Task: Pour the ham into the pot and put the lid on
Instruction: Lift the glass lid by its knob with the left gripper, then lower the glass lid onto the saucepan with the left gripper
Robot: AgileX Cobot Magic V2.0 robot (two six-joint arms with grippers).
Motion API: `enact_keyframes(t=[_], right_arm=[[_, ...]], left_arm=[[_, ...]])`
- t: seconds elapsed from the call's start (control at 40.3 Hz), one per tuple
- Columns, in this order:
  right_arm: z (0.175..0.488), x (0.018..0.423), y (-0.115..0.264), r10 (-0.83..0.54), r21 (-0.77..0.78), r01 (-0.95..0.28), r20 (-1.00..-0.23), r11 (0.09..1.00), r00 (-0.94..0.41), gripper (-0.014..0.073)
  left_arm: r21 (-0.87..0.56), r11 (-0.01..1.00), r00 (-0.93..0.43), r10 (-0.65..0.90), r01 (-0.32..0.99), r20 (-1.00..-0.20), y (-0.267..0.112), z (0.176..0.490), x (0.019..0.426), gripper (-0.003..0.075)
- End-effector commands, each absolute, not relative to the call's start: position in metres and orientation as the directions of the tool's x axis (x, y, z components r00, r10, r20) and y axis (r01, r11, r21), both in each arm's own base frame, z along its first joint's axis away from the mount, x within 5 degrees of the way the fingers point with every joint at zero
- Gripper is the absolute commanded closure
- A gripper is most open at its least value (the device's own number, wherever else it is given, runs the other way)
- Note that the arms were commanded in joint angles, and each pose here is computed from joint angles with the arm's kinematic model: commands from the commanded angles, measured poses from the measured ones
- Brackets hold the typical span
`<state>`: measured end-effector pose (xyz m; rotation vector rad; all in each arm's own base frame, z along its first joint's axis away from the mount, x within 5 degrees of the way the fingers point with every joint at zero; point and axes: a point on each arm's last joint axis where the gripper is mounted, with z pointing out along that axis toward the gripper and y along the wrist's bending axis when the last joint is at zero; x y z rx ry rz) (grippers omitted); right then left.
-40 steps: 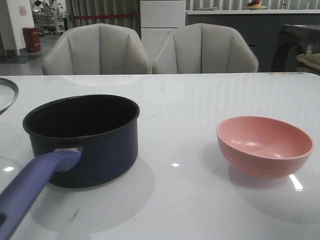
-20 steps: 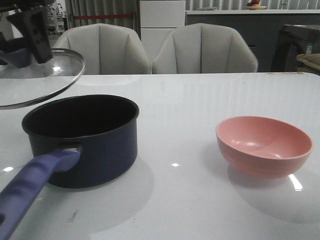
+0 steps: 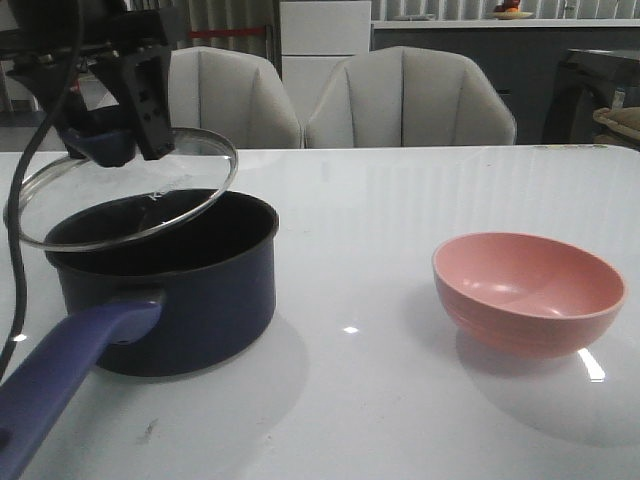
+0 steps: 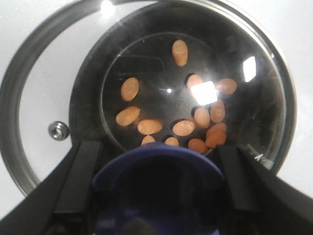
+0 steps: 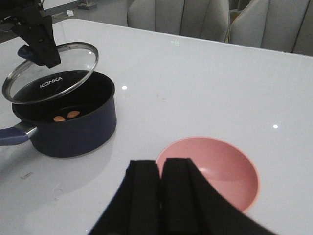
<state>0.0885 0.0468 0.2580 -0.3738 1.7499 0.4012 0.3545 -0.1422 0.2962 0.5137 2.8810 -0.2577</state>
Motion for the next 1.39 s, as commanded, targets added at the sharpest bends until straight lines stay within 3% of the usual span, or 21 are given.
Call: enact_keyframes(t=[0.0,0.298,0.695,0.968,1.365], right_arm=[[0.273,0.091,0.047,0.005,0.059,-0.452,-0.993,0.89,-0.119,0.0463],[0.273,0.091,0.047,0.005,0.059,-0.452,-0.993,0.89,-0.119,0.0463],[0.273,0.091,0.047,0.005,0.059,-0.452,-0.993,0.89,-0.119,0.0463],[0.273,0.091,0.047,0.005,0.059,-0.452,-0.993,0.89,-0.119,0.0463],[0.273,0.091,0.047,0.005,0.059,-0.452,-0.993,0.89,-0.119,0.0463]], left_arm=[[-0.154,0.91,-0.899,0.332,0.385,-0.285,-0.151,0.323,0.349,0.0599],[-0.155,0.89,-0.884,0.379,0.429,-0.273,-0.173,0.316,0.354,0.0599],[-0.153,0.888,-0.878,0.377,0.433,-0.297,-0.171,0.326,0.348,0.0599],[-0.142,0.893,-0.889,0.386,0.427,-0.247,-0.168,0.313,0.344,0.0599],[-0.136,0.894,-0.89,0.388,0.427,-0.241,-0.167,0.311,0.344,0.0593]])
